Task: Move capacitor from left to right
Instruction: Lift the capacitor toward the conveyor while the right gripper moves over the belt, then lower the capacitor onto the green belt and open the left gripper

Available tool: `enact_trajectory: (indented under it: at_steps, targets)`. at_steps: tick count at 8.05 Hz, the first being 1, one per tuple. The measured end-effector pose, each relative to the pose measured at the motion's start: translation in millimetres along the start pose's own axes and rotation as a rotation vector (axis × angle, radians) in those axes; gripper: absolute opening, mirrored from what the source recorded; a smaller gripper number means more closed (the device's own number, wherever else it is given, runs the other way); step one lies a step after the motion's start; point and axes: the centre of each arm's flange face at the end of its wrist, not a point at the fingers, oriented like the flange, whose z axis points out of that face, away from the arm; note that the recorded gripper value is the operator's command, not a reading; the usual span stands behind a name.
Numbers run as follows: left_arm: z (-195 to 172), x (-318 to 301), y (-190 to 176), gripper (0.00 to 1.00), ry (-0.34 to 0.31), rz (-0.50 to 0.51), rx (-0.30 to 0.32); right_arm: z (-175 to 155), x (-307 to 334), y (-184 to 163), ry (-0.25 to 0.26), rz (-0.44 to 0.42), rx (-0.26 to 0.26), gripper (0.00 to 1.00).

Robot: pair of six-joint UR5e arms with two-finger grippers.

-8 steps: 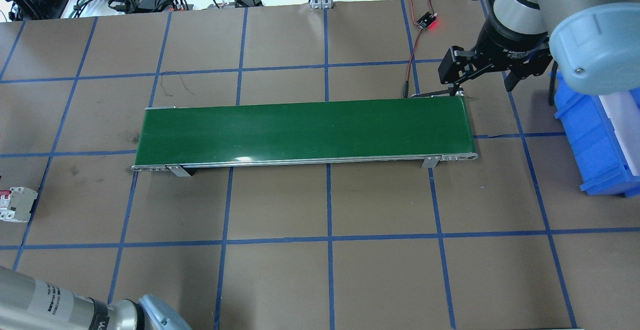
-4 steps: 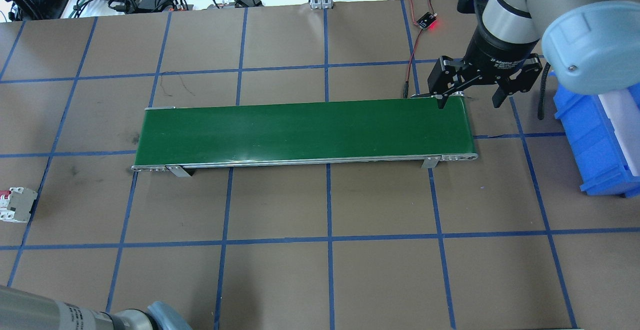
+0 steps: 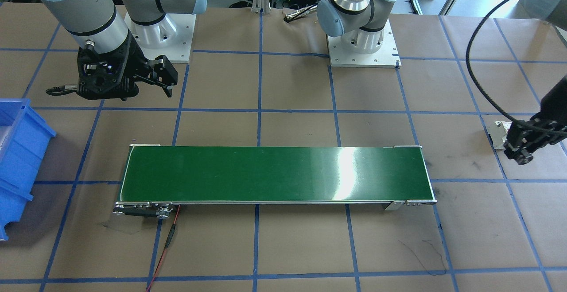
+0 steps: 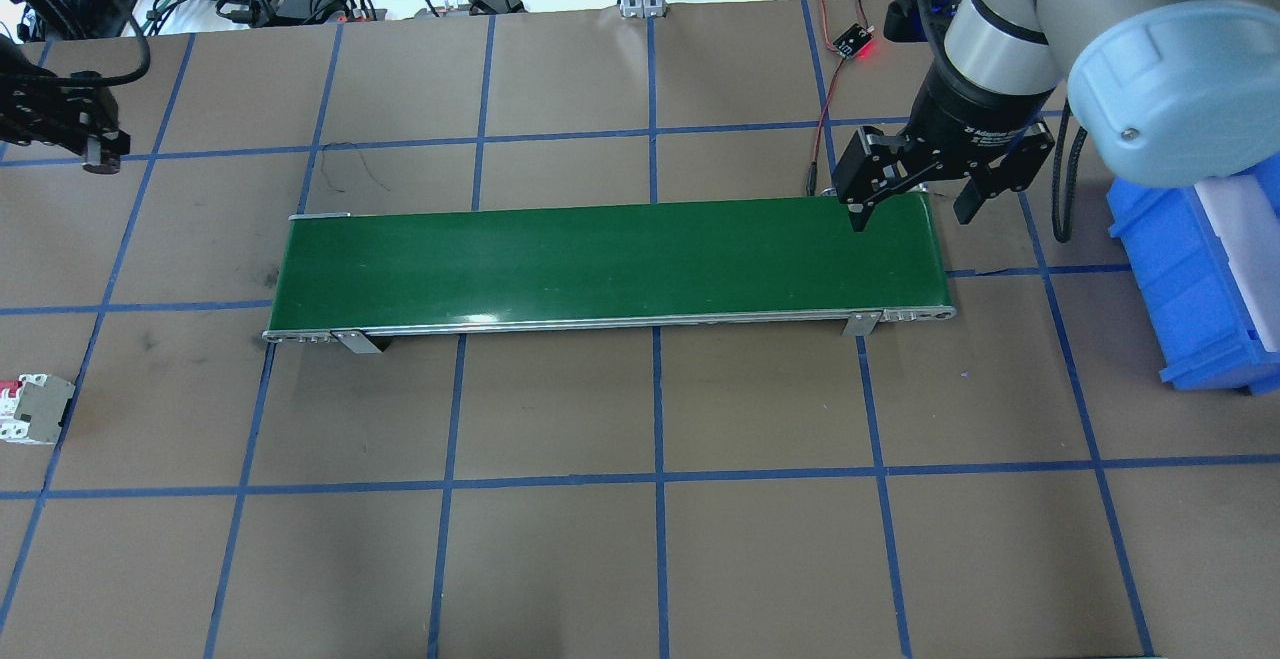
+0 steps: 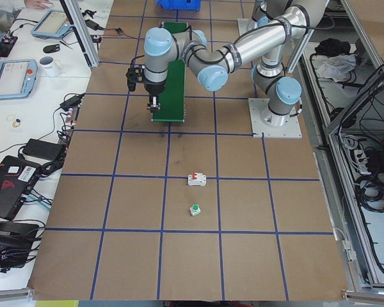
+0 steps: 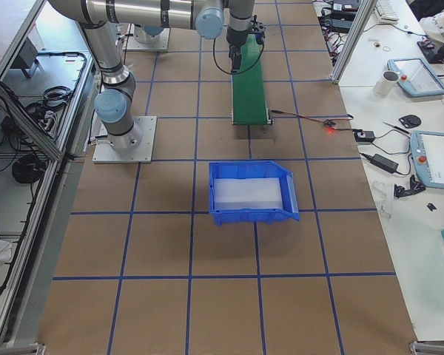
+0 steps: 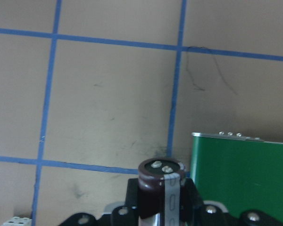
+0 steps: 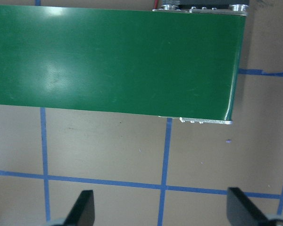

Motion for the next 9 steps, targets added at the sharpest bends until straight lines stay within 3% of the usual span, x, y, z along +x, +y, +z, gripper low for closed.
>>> enact_trajectory:
  at_steps: [1, 3, 5, 9]
  targets:
    - [11, 26, 2, 0.0, 0.03, 0.016, 0.004, 5, -4, -8, -0.048, -0.005, 0.012, 1.0]
    - [56, 52, 19, 0.0, 0.109, 0.025, 0.044, 22, -5, -24, -0.086, -0.006, 0.008, 1.0]
    - [103, 75, 43, 0.0, 0.149, 0.024, -0.004, 44, -3, -49, -0.1, -0.006, 0.028, 1.0]
    - [151, 105, 53, 0.0, 0.1, 0.116, -0.111, 95, 2, -90, -0.105, -0.004, 0.035, 1.0]
